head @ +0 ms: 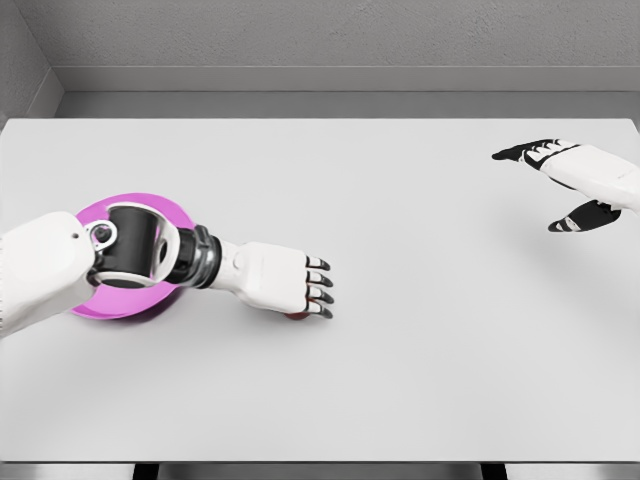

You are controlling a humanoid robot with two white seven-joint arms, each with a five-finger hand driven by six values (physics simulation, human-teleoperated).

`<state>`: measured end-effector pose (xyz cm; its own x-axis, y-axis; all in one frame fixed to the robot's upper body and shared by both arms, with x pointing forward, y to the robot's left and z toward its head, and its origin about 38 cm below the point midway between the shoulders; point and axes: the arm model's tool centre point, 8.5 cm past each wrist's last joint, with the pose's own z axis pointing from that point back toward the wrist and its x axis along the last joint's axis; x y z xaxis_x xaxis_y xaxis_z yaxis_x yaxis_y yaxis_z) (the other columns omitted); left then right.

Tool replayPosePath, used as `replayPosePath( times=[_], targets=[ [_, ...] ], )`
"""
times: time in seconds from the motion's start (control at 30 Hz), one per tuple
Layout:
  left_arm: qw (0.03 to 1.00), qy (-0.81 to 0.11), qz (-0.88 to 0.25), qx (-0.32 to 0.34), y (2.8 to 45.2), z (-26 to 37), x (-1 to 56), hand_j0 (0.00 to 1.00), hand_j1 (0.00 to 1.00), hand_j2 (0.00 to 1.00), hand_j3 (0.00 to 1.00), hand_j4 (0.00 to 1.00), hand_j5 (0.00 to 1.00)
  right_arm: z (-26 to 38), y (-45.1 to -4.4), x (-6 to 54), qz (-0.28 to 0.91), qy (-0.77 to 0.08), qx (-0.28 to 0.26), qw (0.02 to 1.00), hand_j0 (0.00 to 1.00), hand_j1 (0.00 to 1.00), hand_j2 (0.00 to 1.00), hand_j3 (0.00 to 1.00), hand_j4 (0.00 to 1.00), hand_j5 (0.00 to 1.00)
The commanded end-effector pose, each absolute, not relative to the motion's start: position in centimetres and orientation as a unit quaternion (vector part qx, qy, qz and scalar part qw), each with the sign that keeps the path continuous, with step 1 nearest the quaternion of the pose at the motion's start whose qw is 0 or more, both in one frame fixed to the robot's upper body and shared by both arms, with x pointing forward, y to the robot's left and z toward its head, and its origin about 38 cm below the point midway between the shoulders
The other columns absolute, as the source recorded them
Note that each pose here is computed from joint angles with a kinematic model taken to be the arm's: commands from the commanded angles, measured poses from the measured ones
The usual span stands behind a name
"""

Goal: Put the apple on the plate with both arms

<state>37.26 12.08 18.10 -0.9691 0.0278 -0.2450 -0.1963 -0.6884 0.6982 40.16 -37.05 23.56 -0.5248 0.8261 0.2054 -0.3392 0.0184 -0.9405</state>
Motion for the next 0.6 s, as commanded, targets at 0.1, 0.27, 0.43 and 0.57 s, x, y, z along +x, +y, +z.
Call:
replayPosePath(
  times=[0.1, 0.27, 0.43, 0.57],
  targets=[
    [0.066, 0.396, 0.910, -0.103, 11.25, 17.94, 37.03, 0.99, 0.99, 0.99, 0.99, 0.99, 0.99, 23.62, -37.08, 40.16, 0.665, -0.565, -0.215, 0.438, 1.00, 1.00, 1.00, 1.00, 1.00, 1.00],
    [0.064, 0.394, 0.911, -0.103, 11.44, 17.88, 37.05, 0.86, 0.86, 0.86, 0.86, 0.86, 0.86, 23.67, -37.11, 40.16, 0.665, -0.565, -0.216, 0.438, 1.00, 1.00, 1.00, 1.00, 1.00, 1.00],
    [0.061, 0.392, 0.912, -0.105, 11.79, 17.82, 37.15, 0.75, 0.75, 0.75, 0.75, 0.75, 0.75, 23.67, -37.11, 40.16, 0.665, -0.565, -0.216, 0.438, 1.00, 1.00, 1.00, 1.00, 1.00, 1.00],
    [0.059, 0.392, 0.912, -0.104, 11.92, 17.76, 37.14, 0.66, 0.66, 0.66, 0.66, 0.66, 0.66, 23.60, -37.11, 40.14, 0.665, -0.565, -0.216, 0.438, 1.00, 1.00, 1.00, 1.00, 1.00, 1.00]
  ],
)
